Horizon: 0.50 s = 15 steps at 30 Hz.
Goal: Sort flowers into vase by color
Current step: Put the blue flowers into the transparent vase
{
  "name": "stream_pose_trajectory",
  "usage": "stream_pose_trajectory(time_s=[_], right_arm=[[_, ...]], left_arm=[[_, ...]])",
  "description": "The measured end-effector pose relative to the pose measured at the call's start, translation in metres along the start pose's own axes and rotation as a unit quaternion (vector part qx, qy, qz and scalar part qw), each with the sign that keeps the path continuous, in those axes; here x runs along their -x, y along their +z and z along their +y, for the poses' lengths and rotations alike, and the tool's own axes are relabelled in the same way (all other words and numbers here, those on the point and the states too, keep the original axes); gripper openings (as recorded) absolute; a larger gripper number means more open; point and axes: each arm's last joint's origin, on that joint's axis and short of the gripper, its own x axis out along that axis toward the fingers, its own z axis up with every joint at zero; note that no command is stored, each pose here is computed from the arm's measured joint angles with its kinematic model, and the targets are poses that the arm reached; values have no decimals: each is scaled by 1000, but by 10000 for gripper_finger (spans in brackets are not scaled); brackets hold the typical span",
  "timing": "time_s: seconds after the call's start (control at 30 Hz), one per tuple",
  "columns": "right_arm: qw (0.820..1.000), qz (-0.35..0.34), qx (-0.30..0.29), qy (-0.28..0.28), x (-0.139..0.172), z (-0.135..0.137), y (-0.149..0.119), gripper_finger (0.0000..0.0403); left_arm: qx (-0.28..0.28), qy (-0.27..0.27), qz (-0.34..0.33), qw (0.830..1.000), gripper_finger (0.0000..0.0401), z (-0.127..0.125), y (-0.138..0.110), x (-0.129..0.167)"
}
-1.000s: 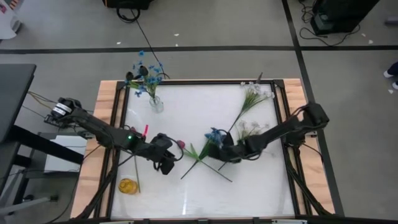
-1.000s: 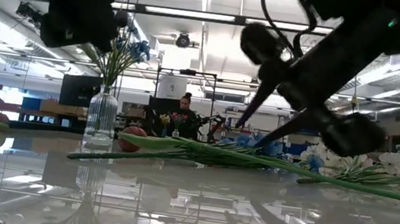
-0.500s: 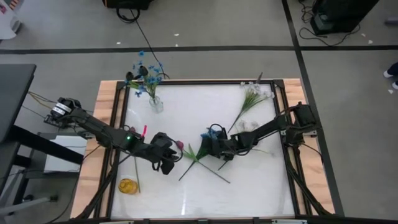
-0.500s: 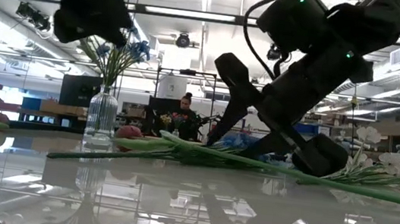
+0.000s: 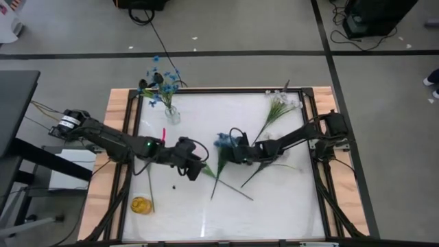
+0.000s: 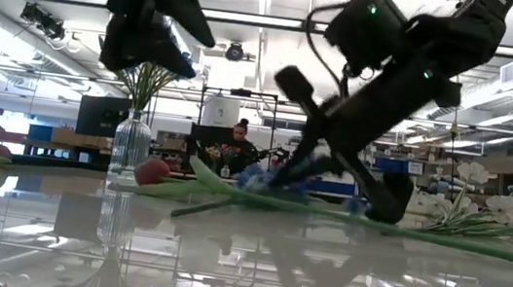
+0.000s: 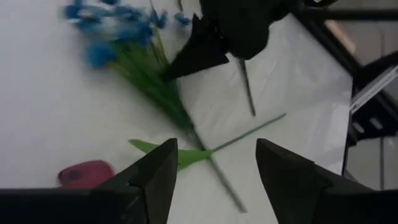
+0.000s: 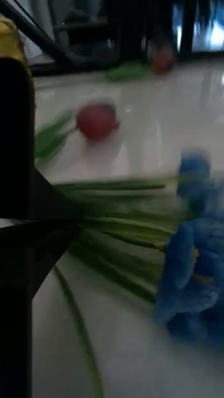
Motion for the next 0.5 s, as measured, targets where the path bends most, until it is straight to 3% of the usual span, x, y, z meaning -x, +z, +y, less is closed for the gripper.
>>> stream_pose_trajectory(time_s=[0.17,0.5], right_arm=[[990,-41,100,90,26,31,6,5],[945,-128,253,160,72,65,26,2]], left_arm=[[31,-10,-27,999,224,4,14,-3],[41,-48,-77,995,224,11,42,-6]])
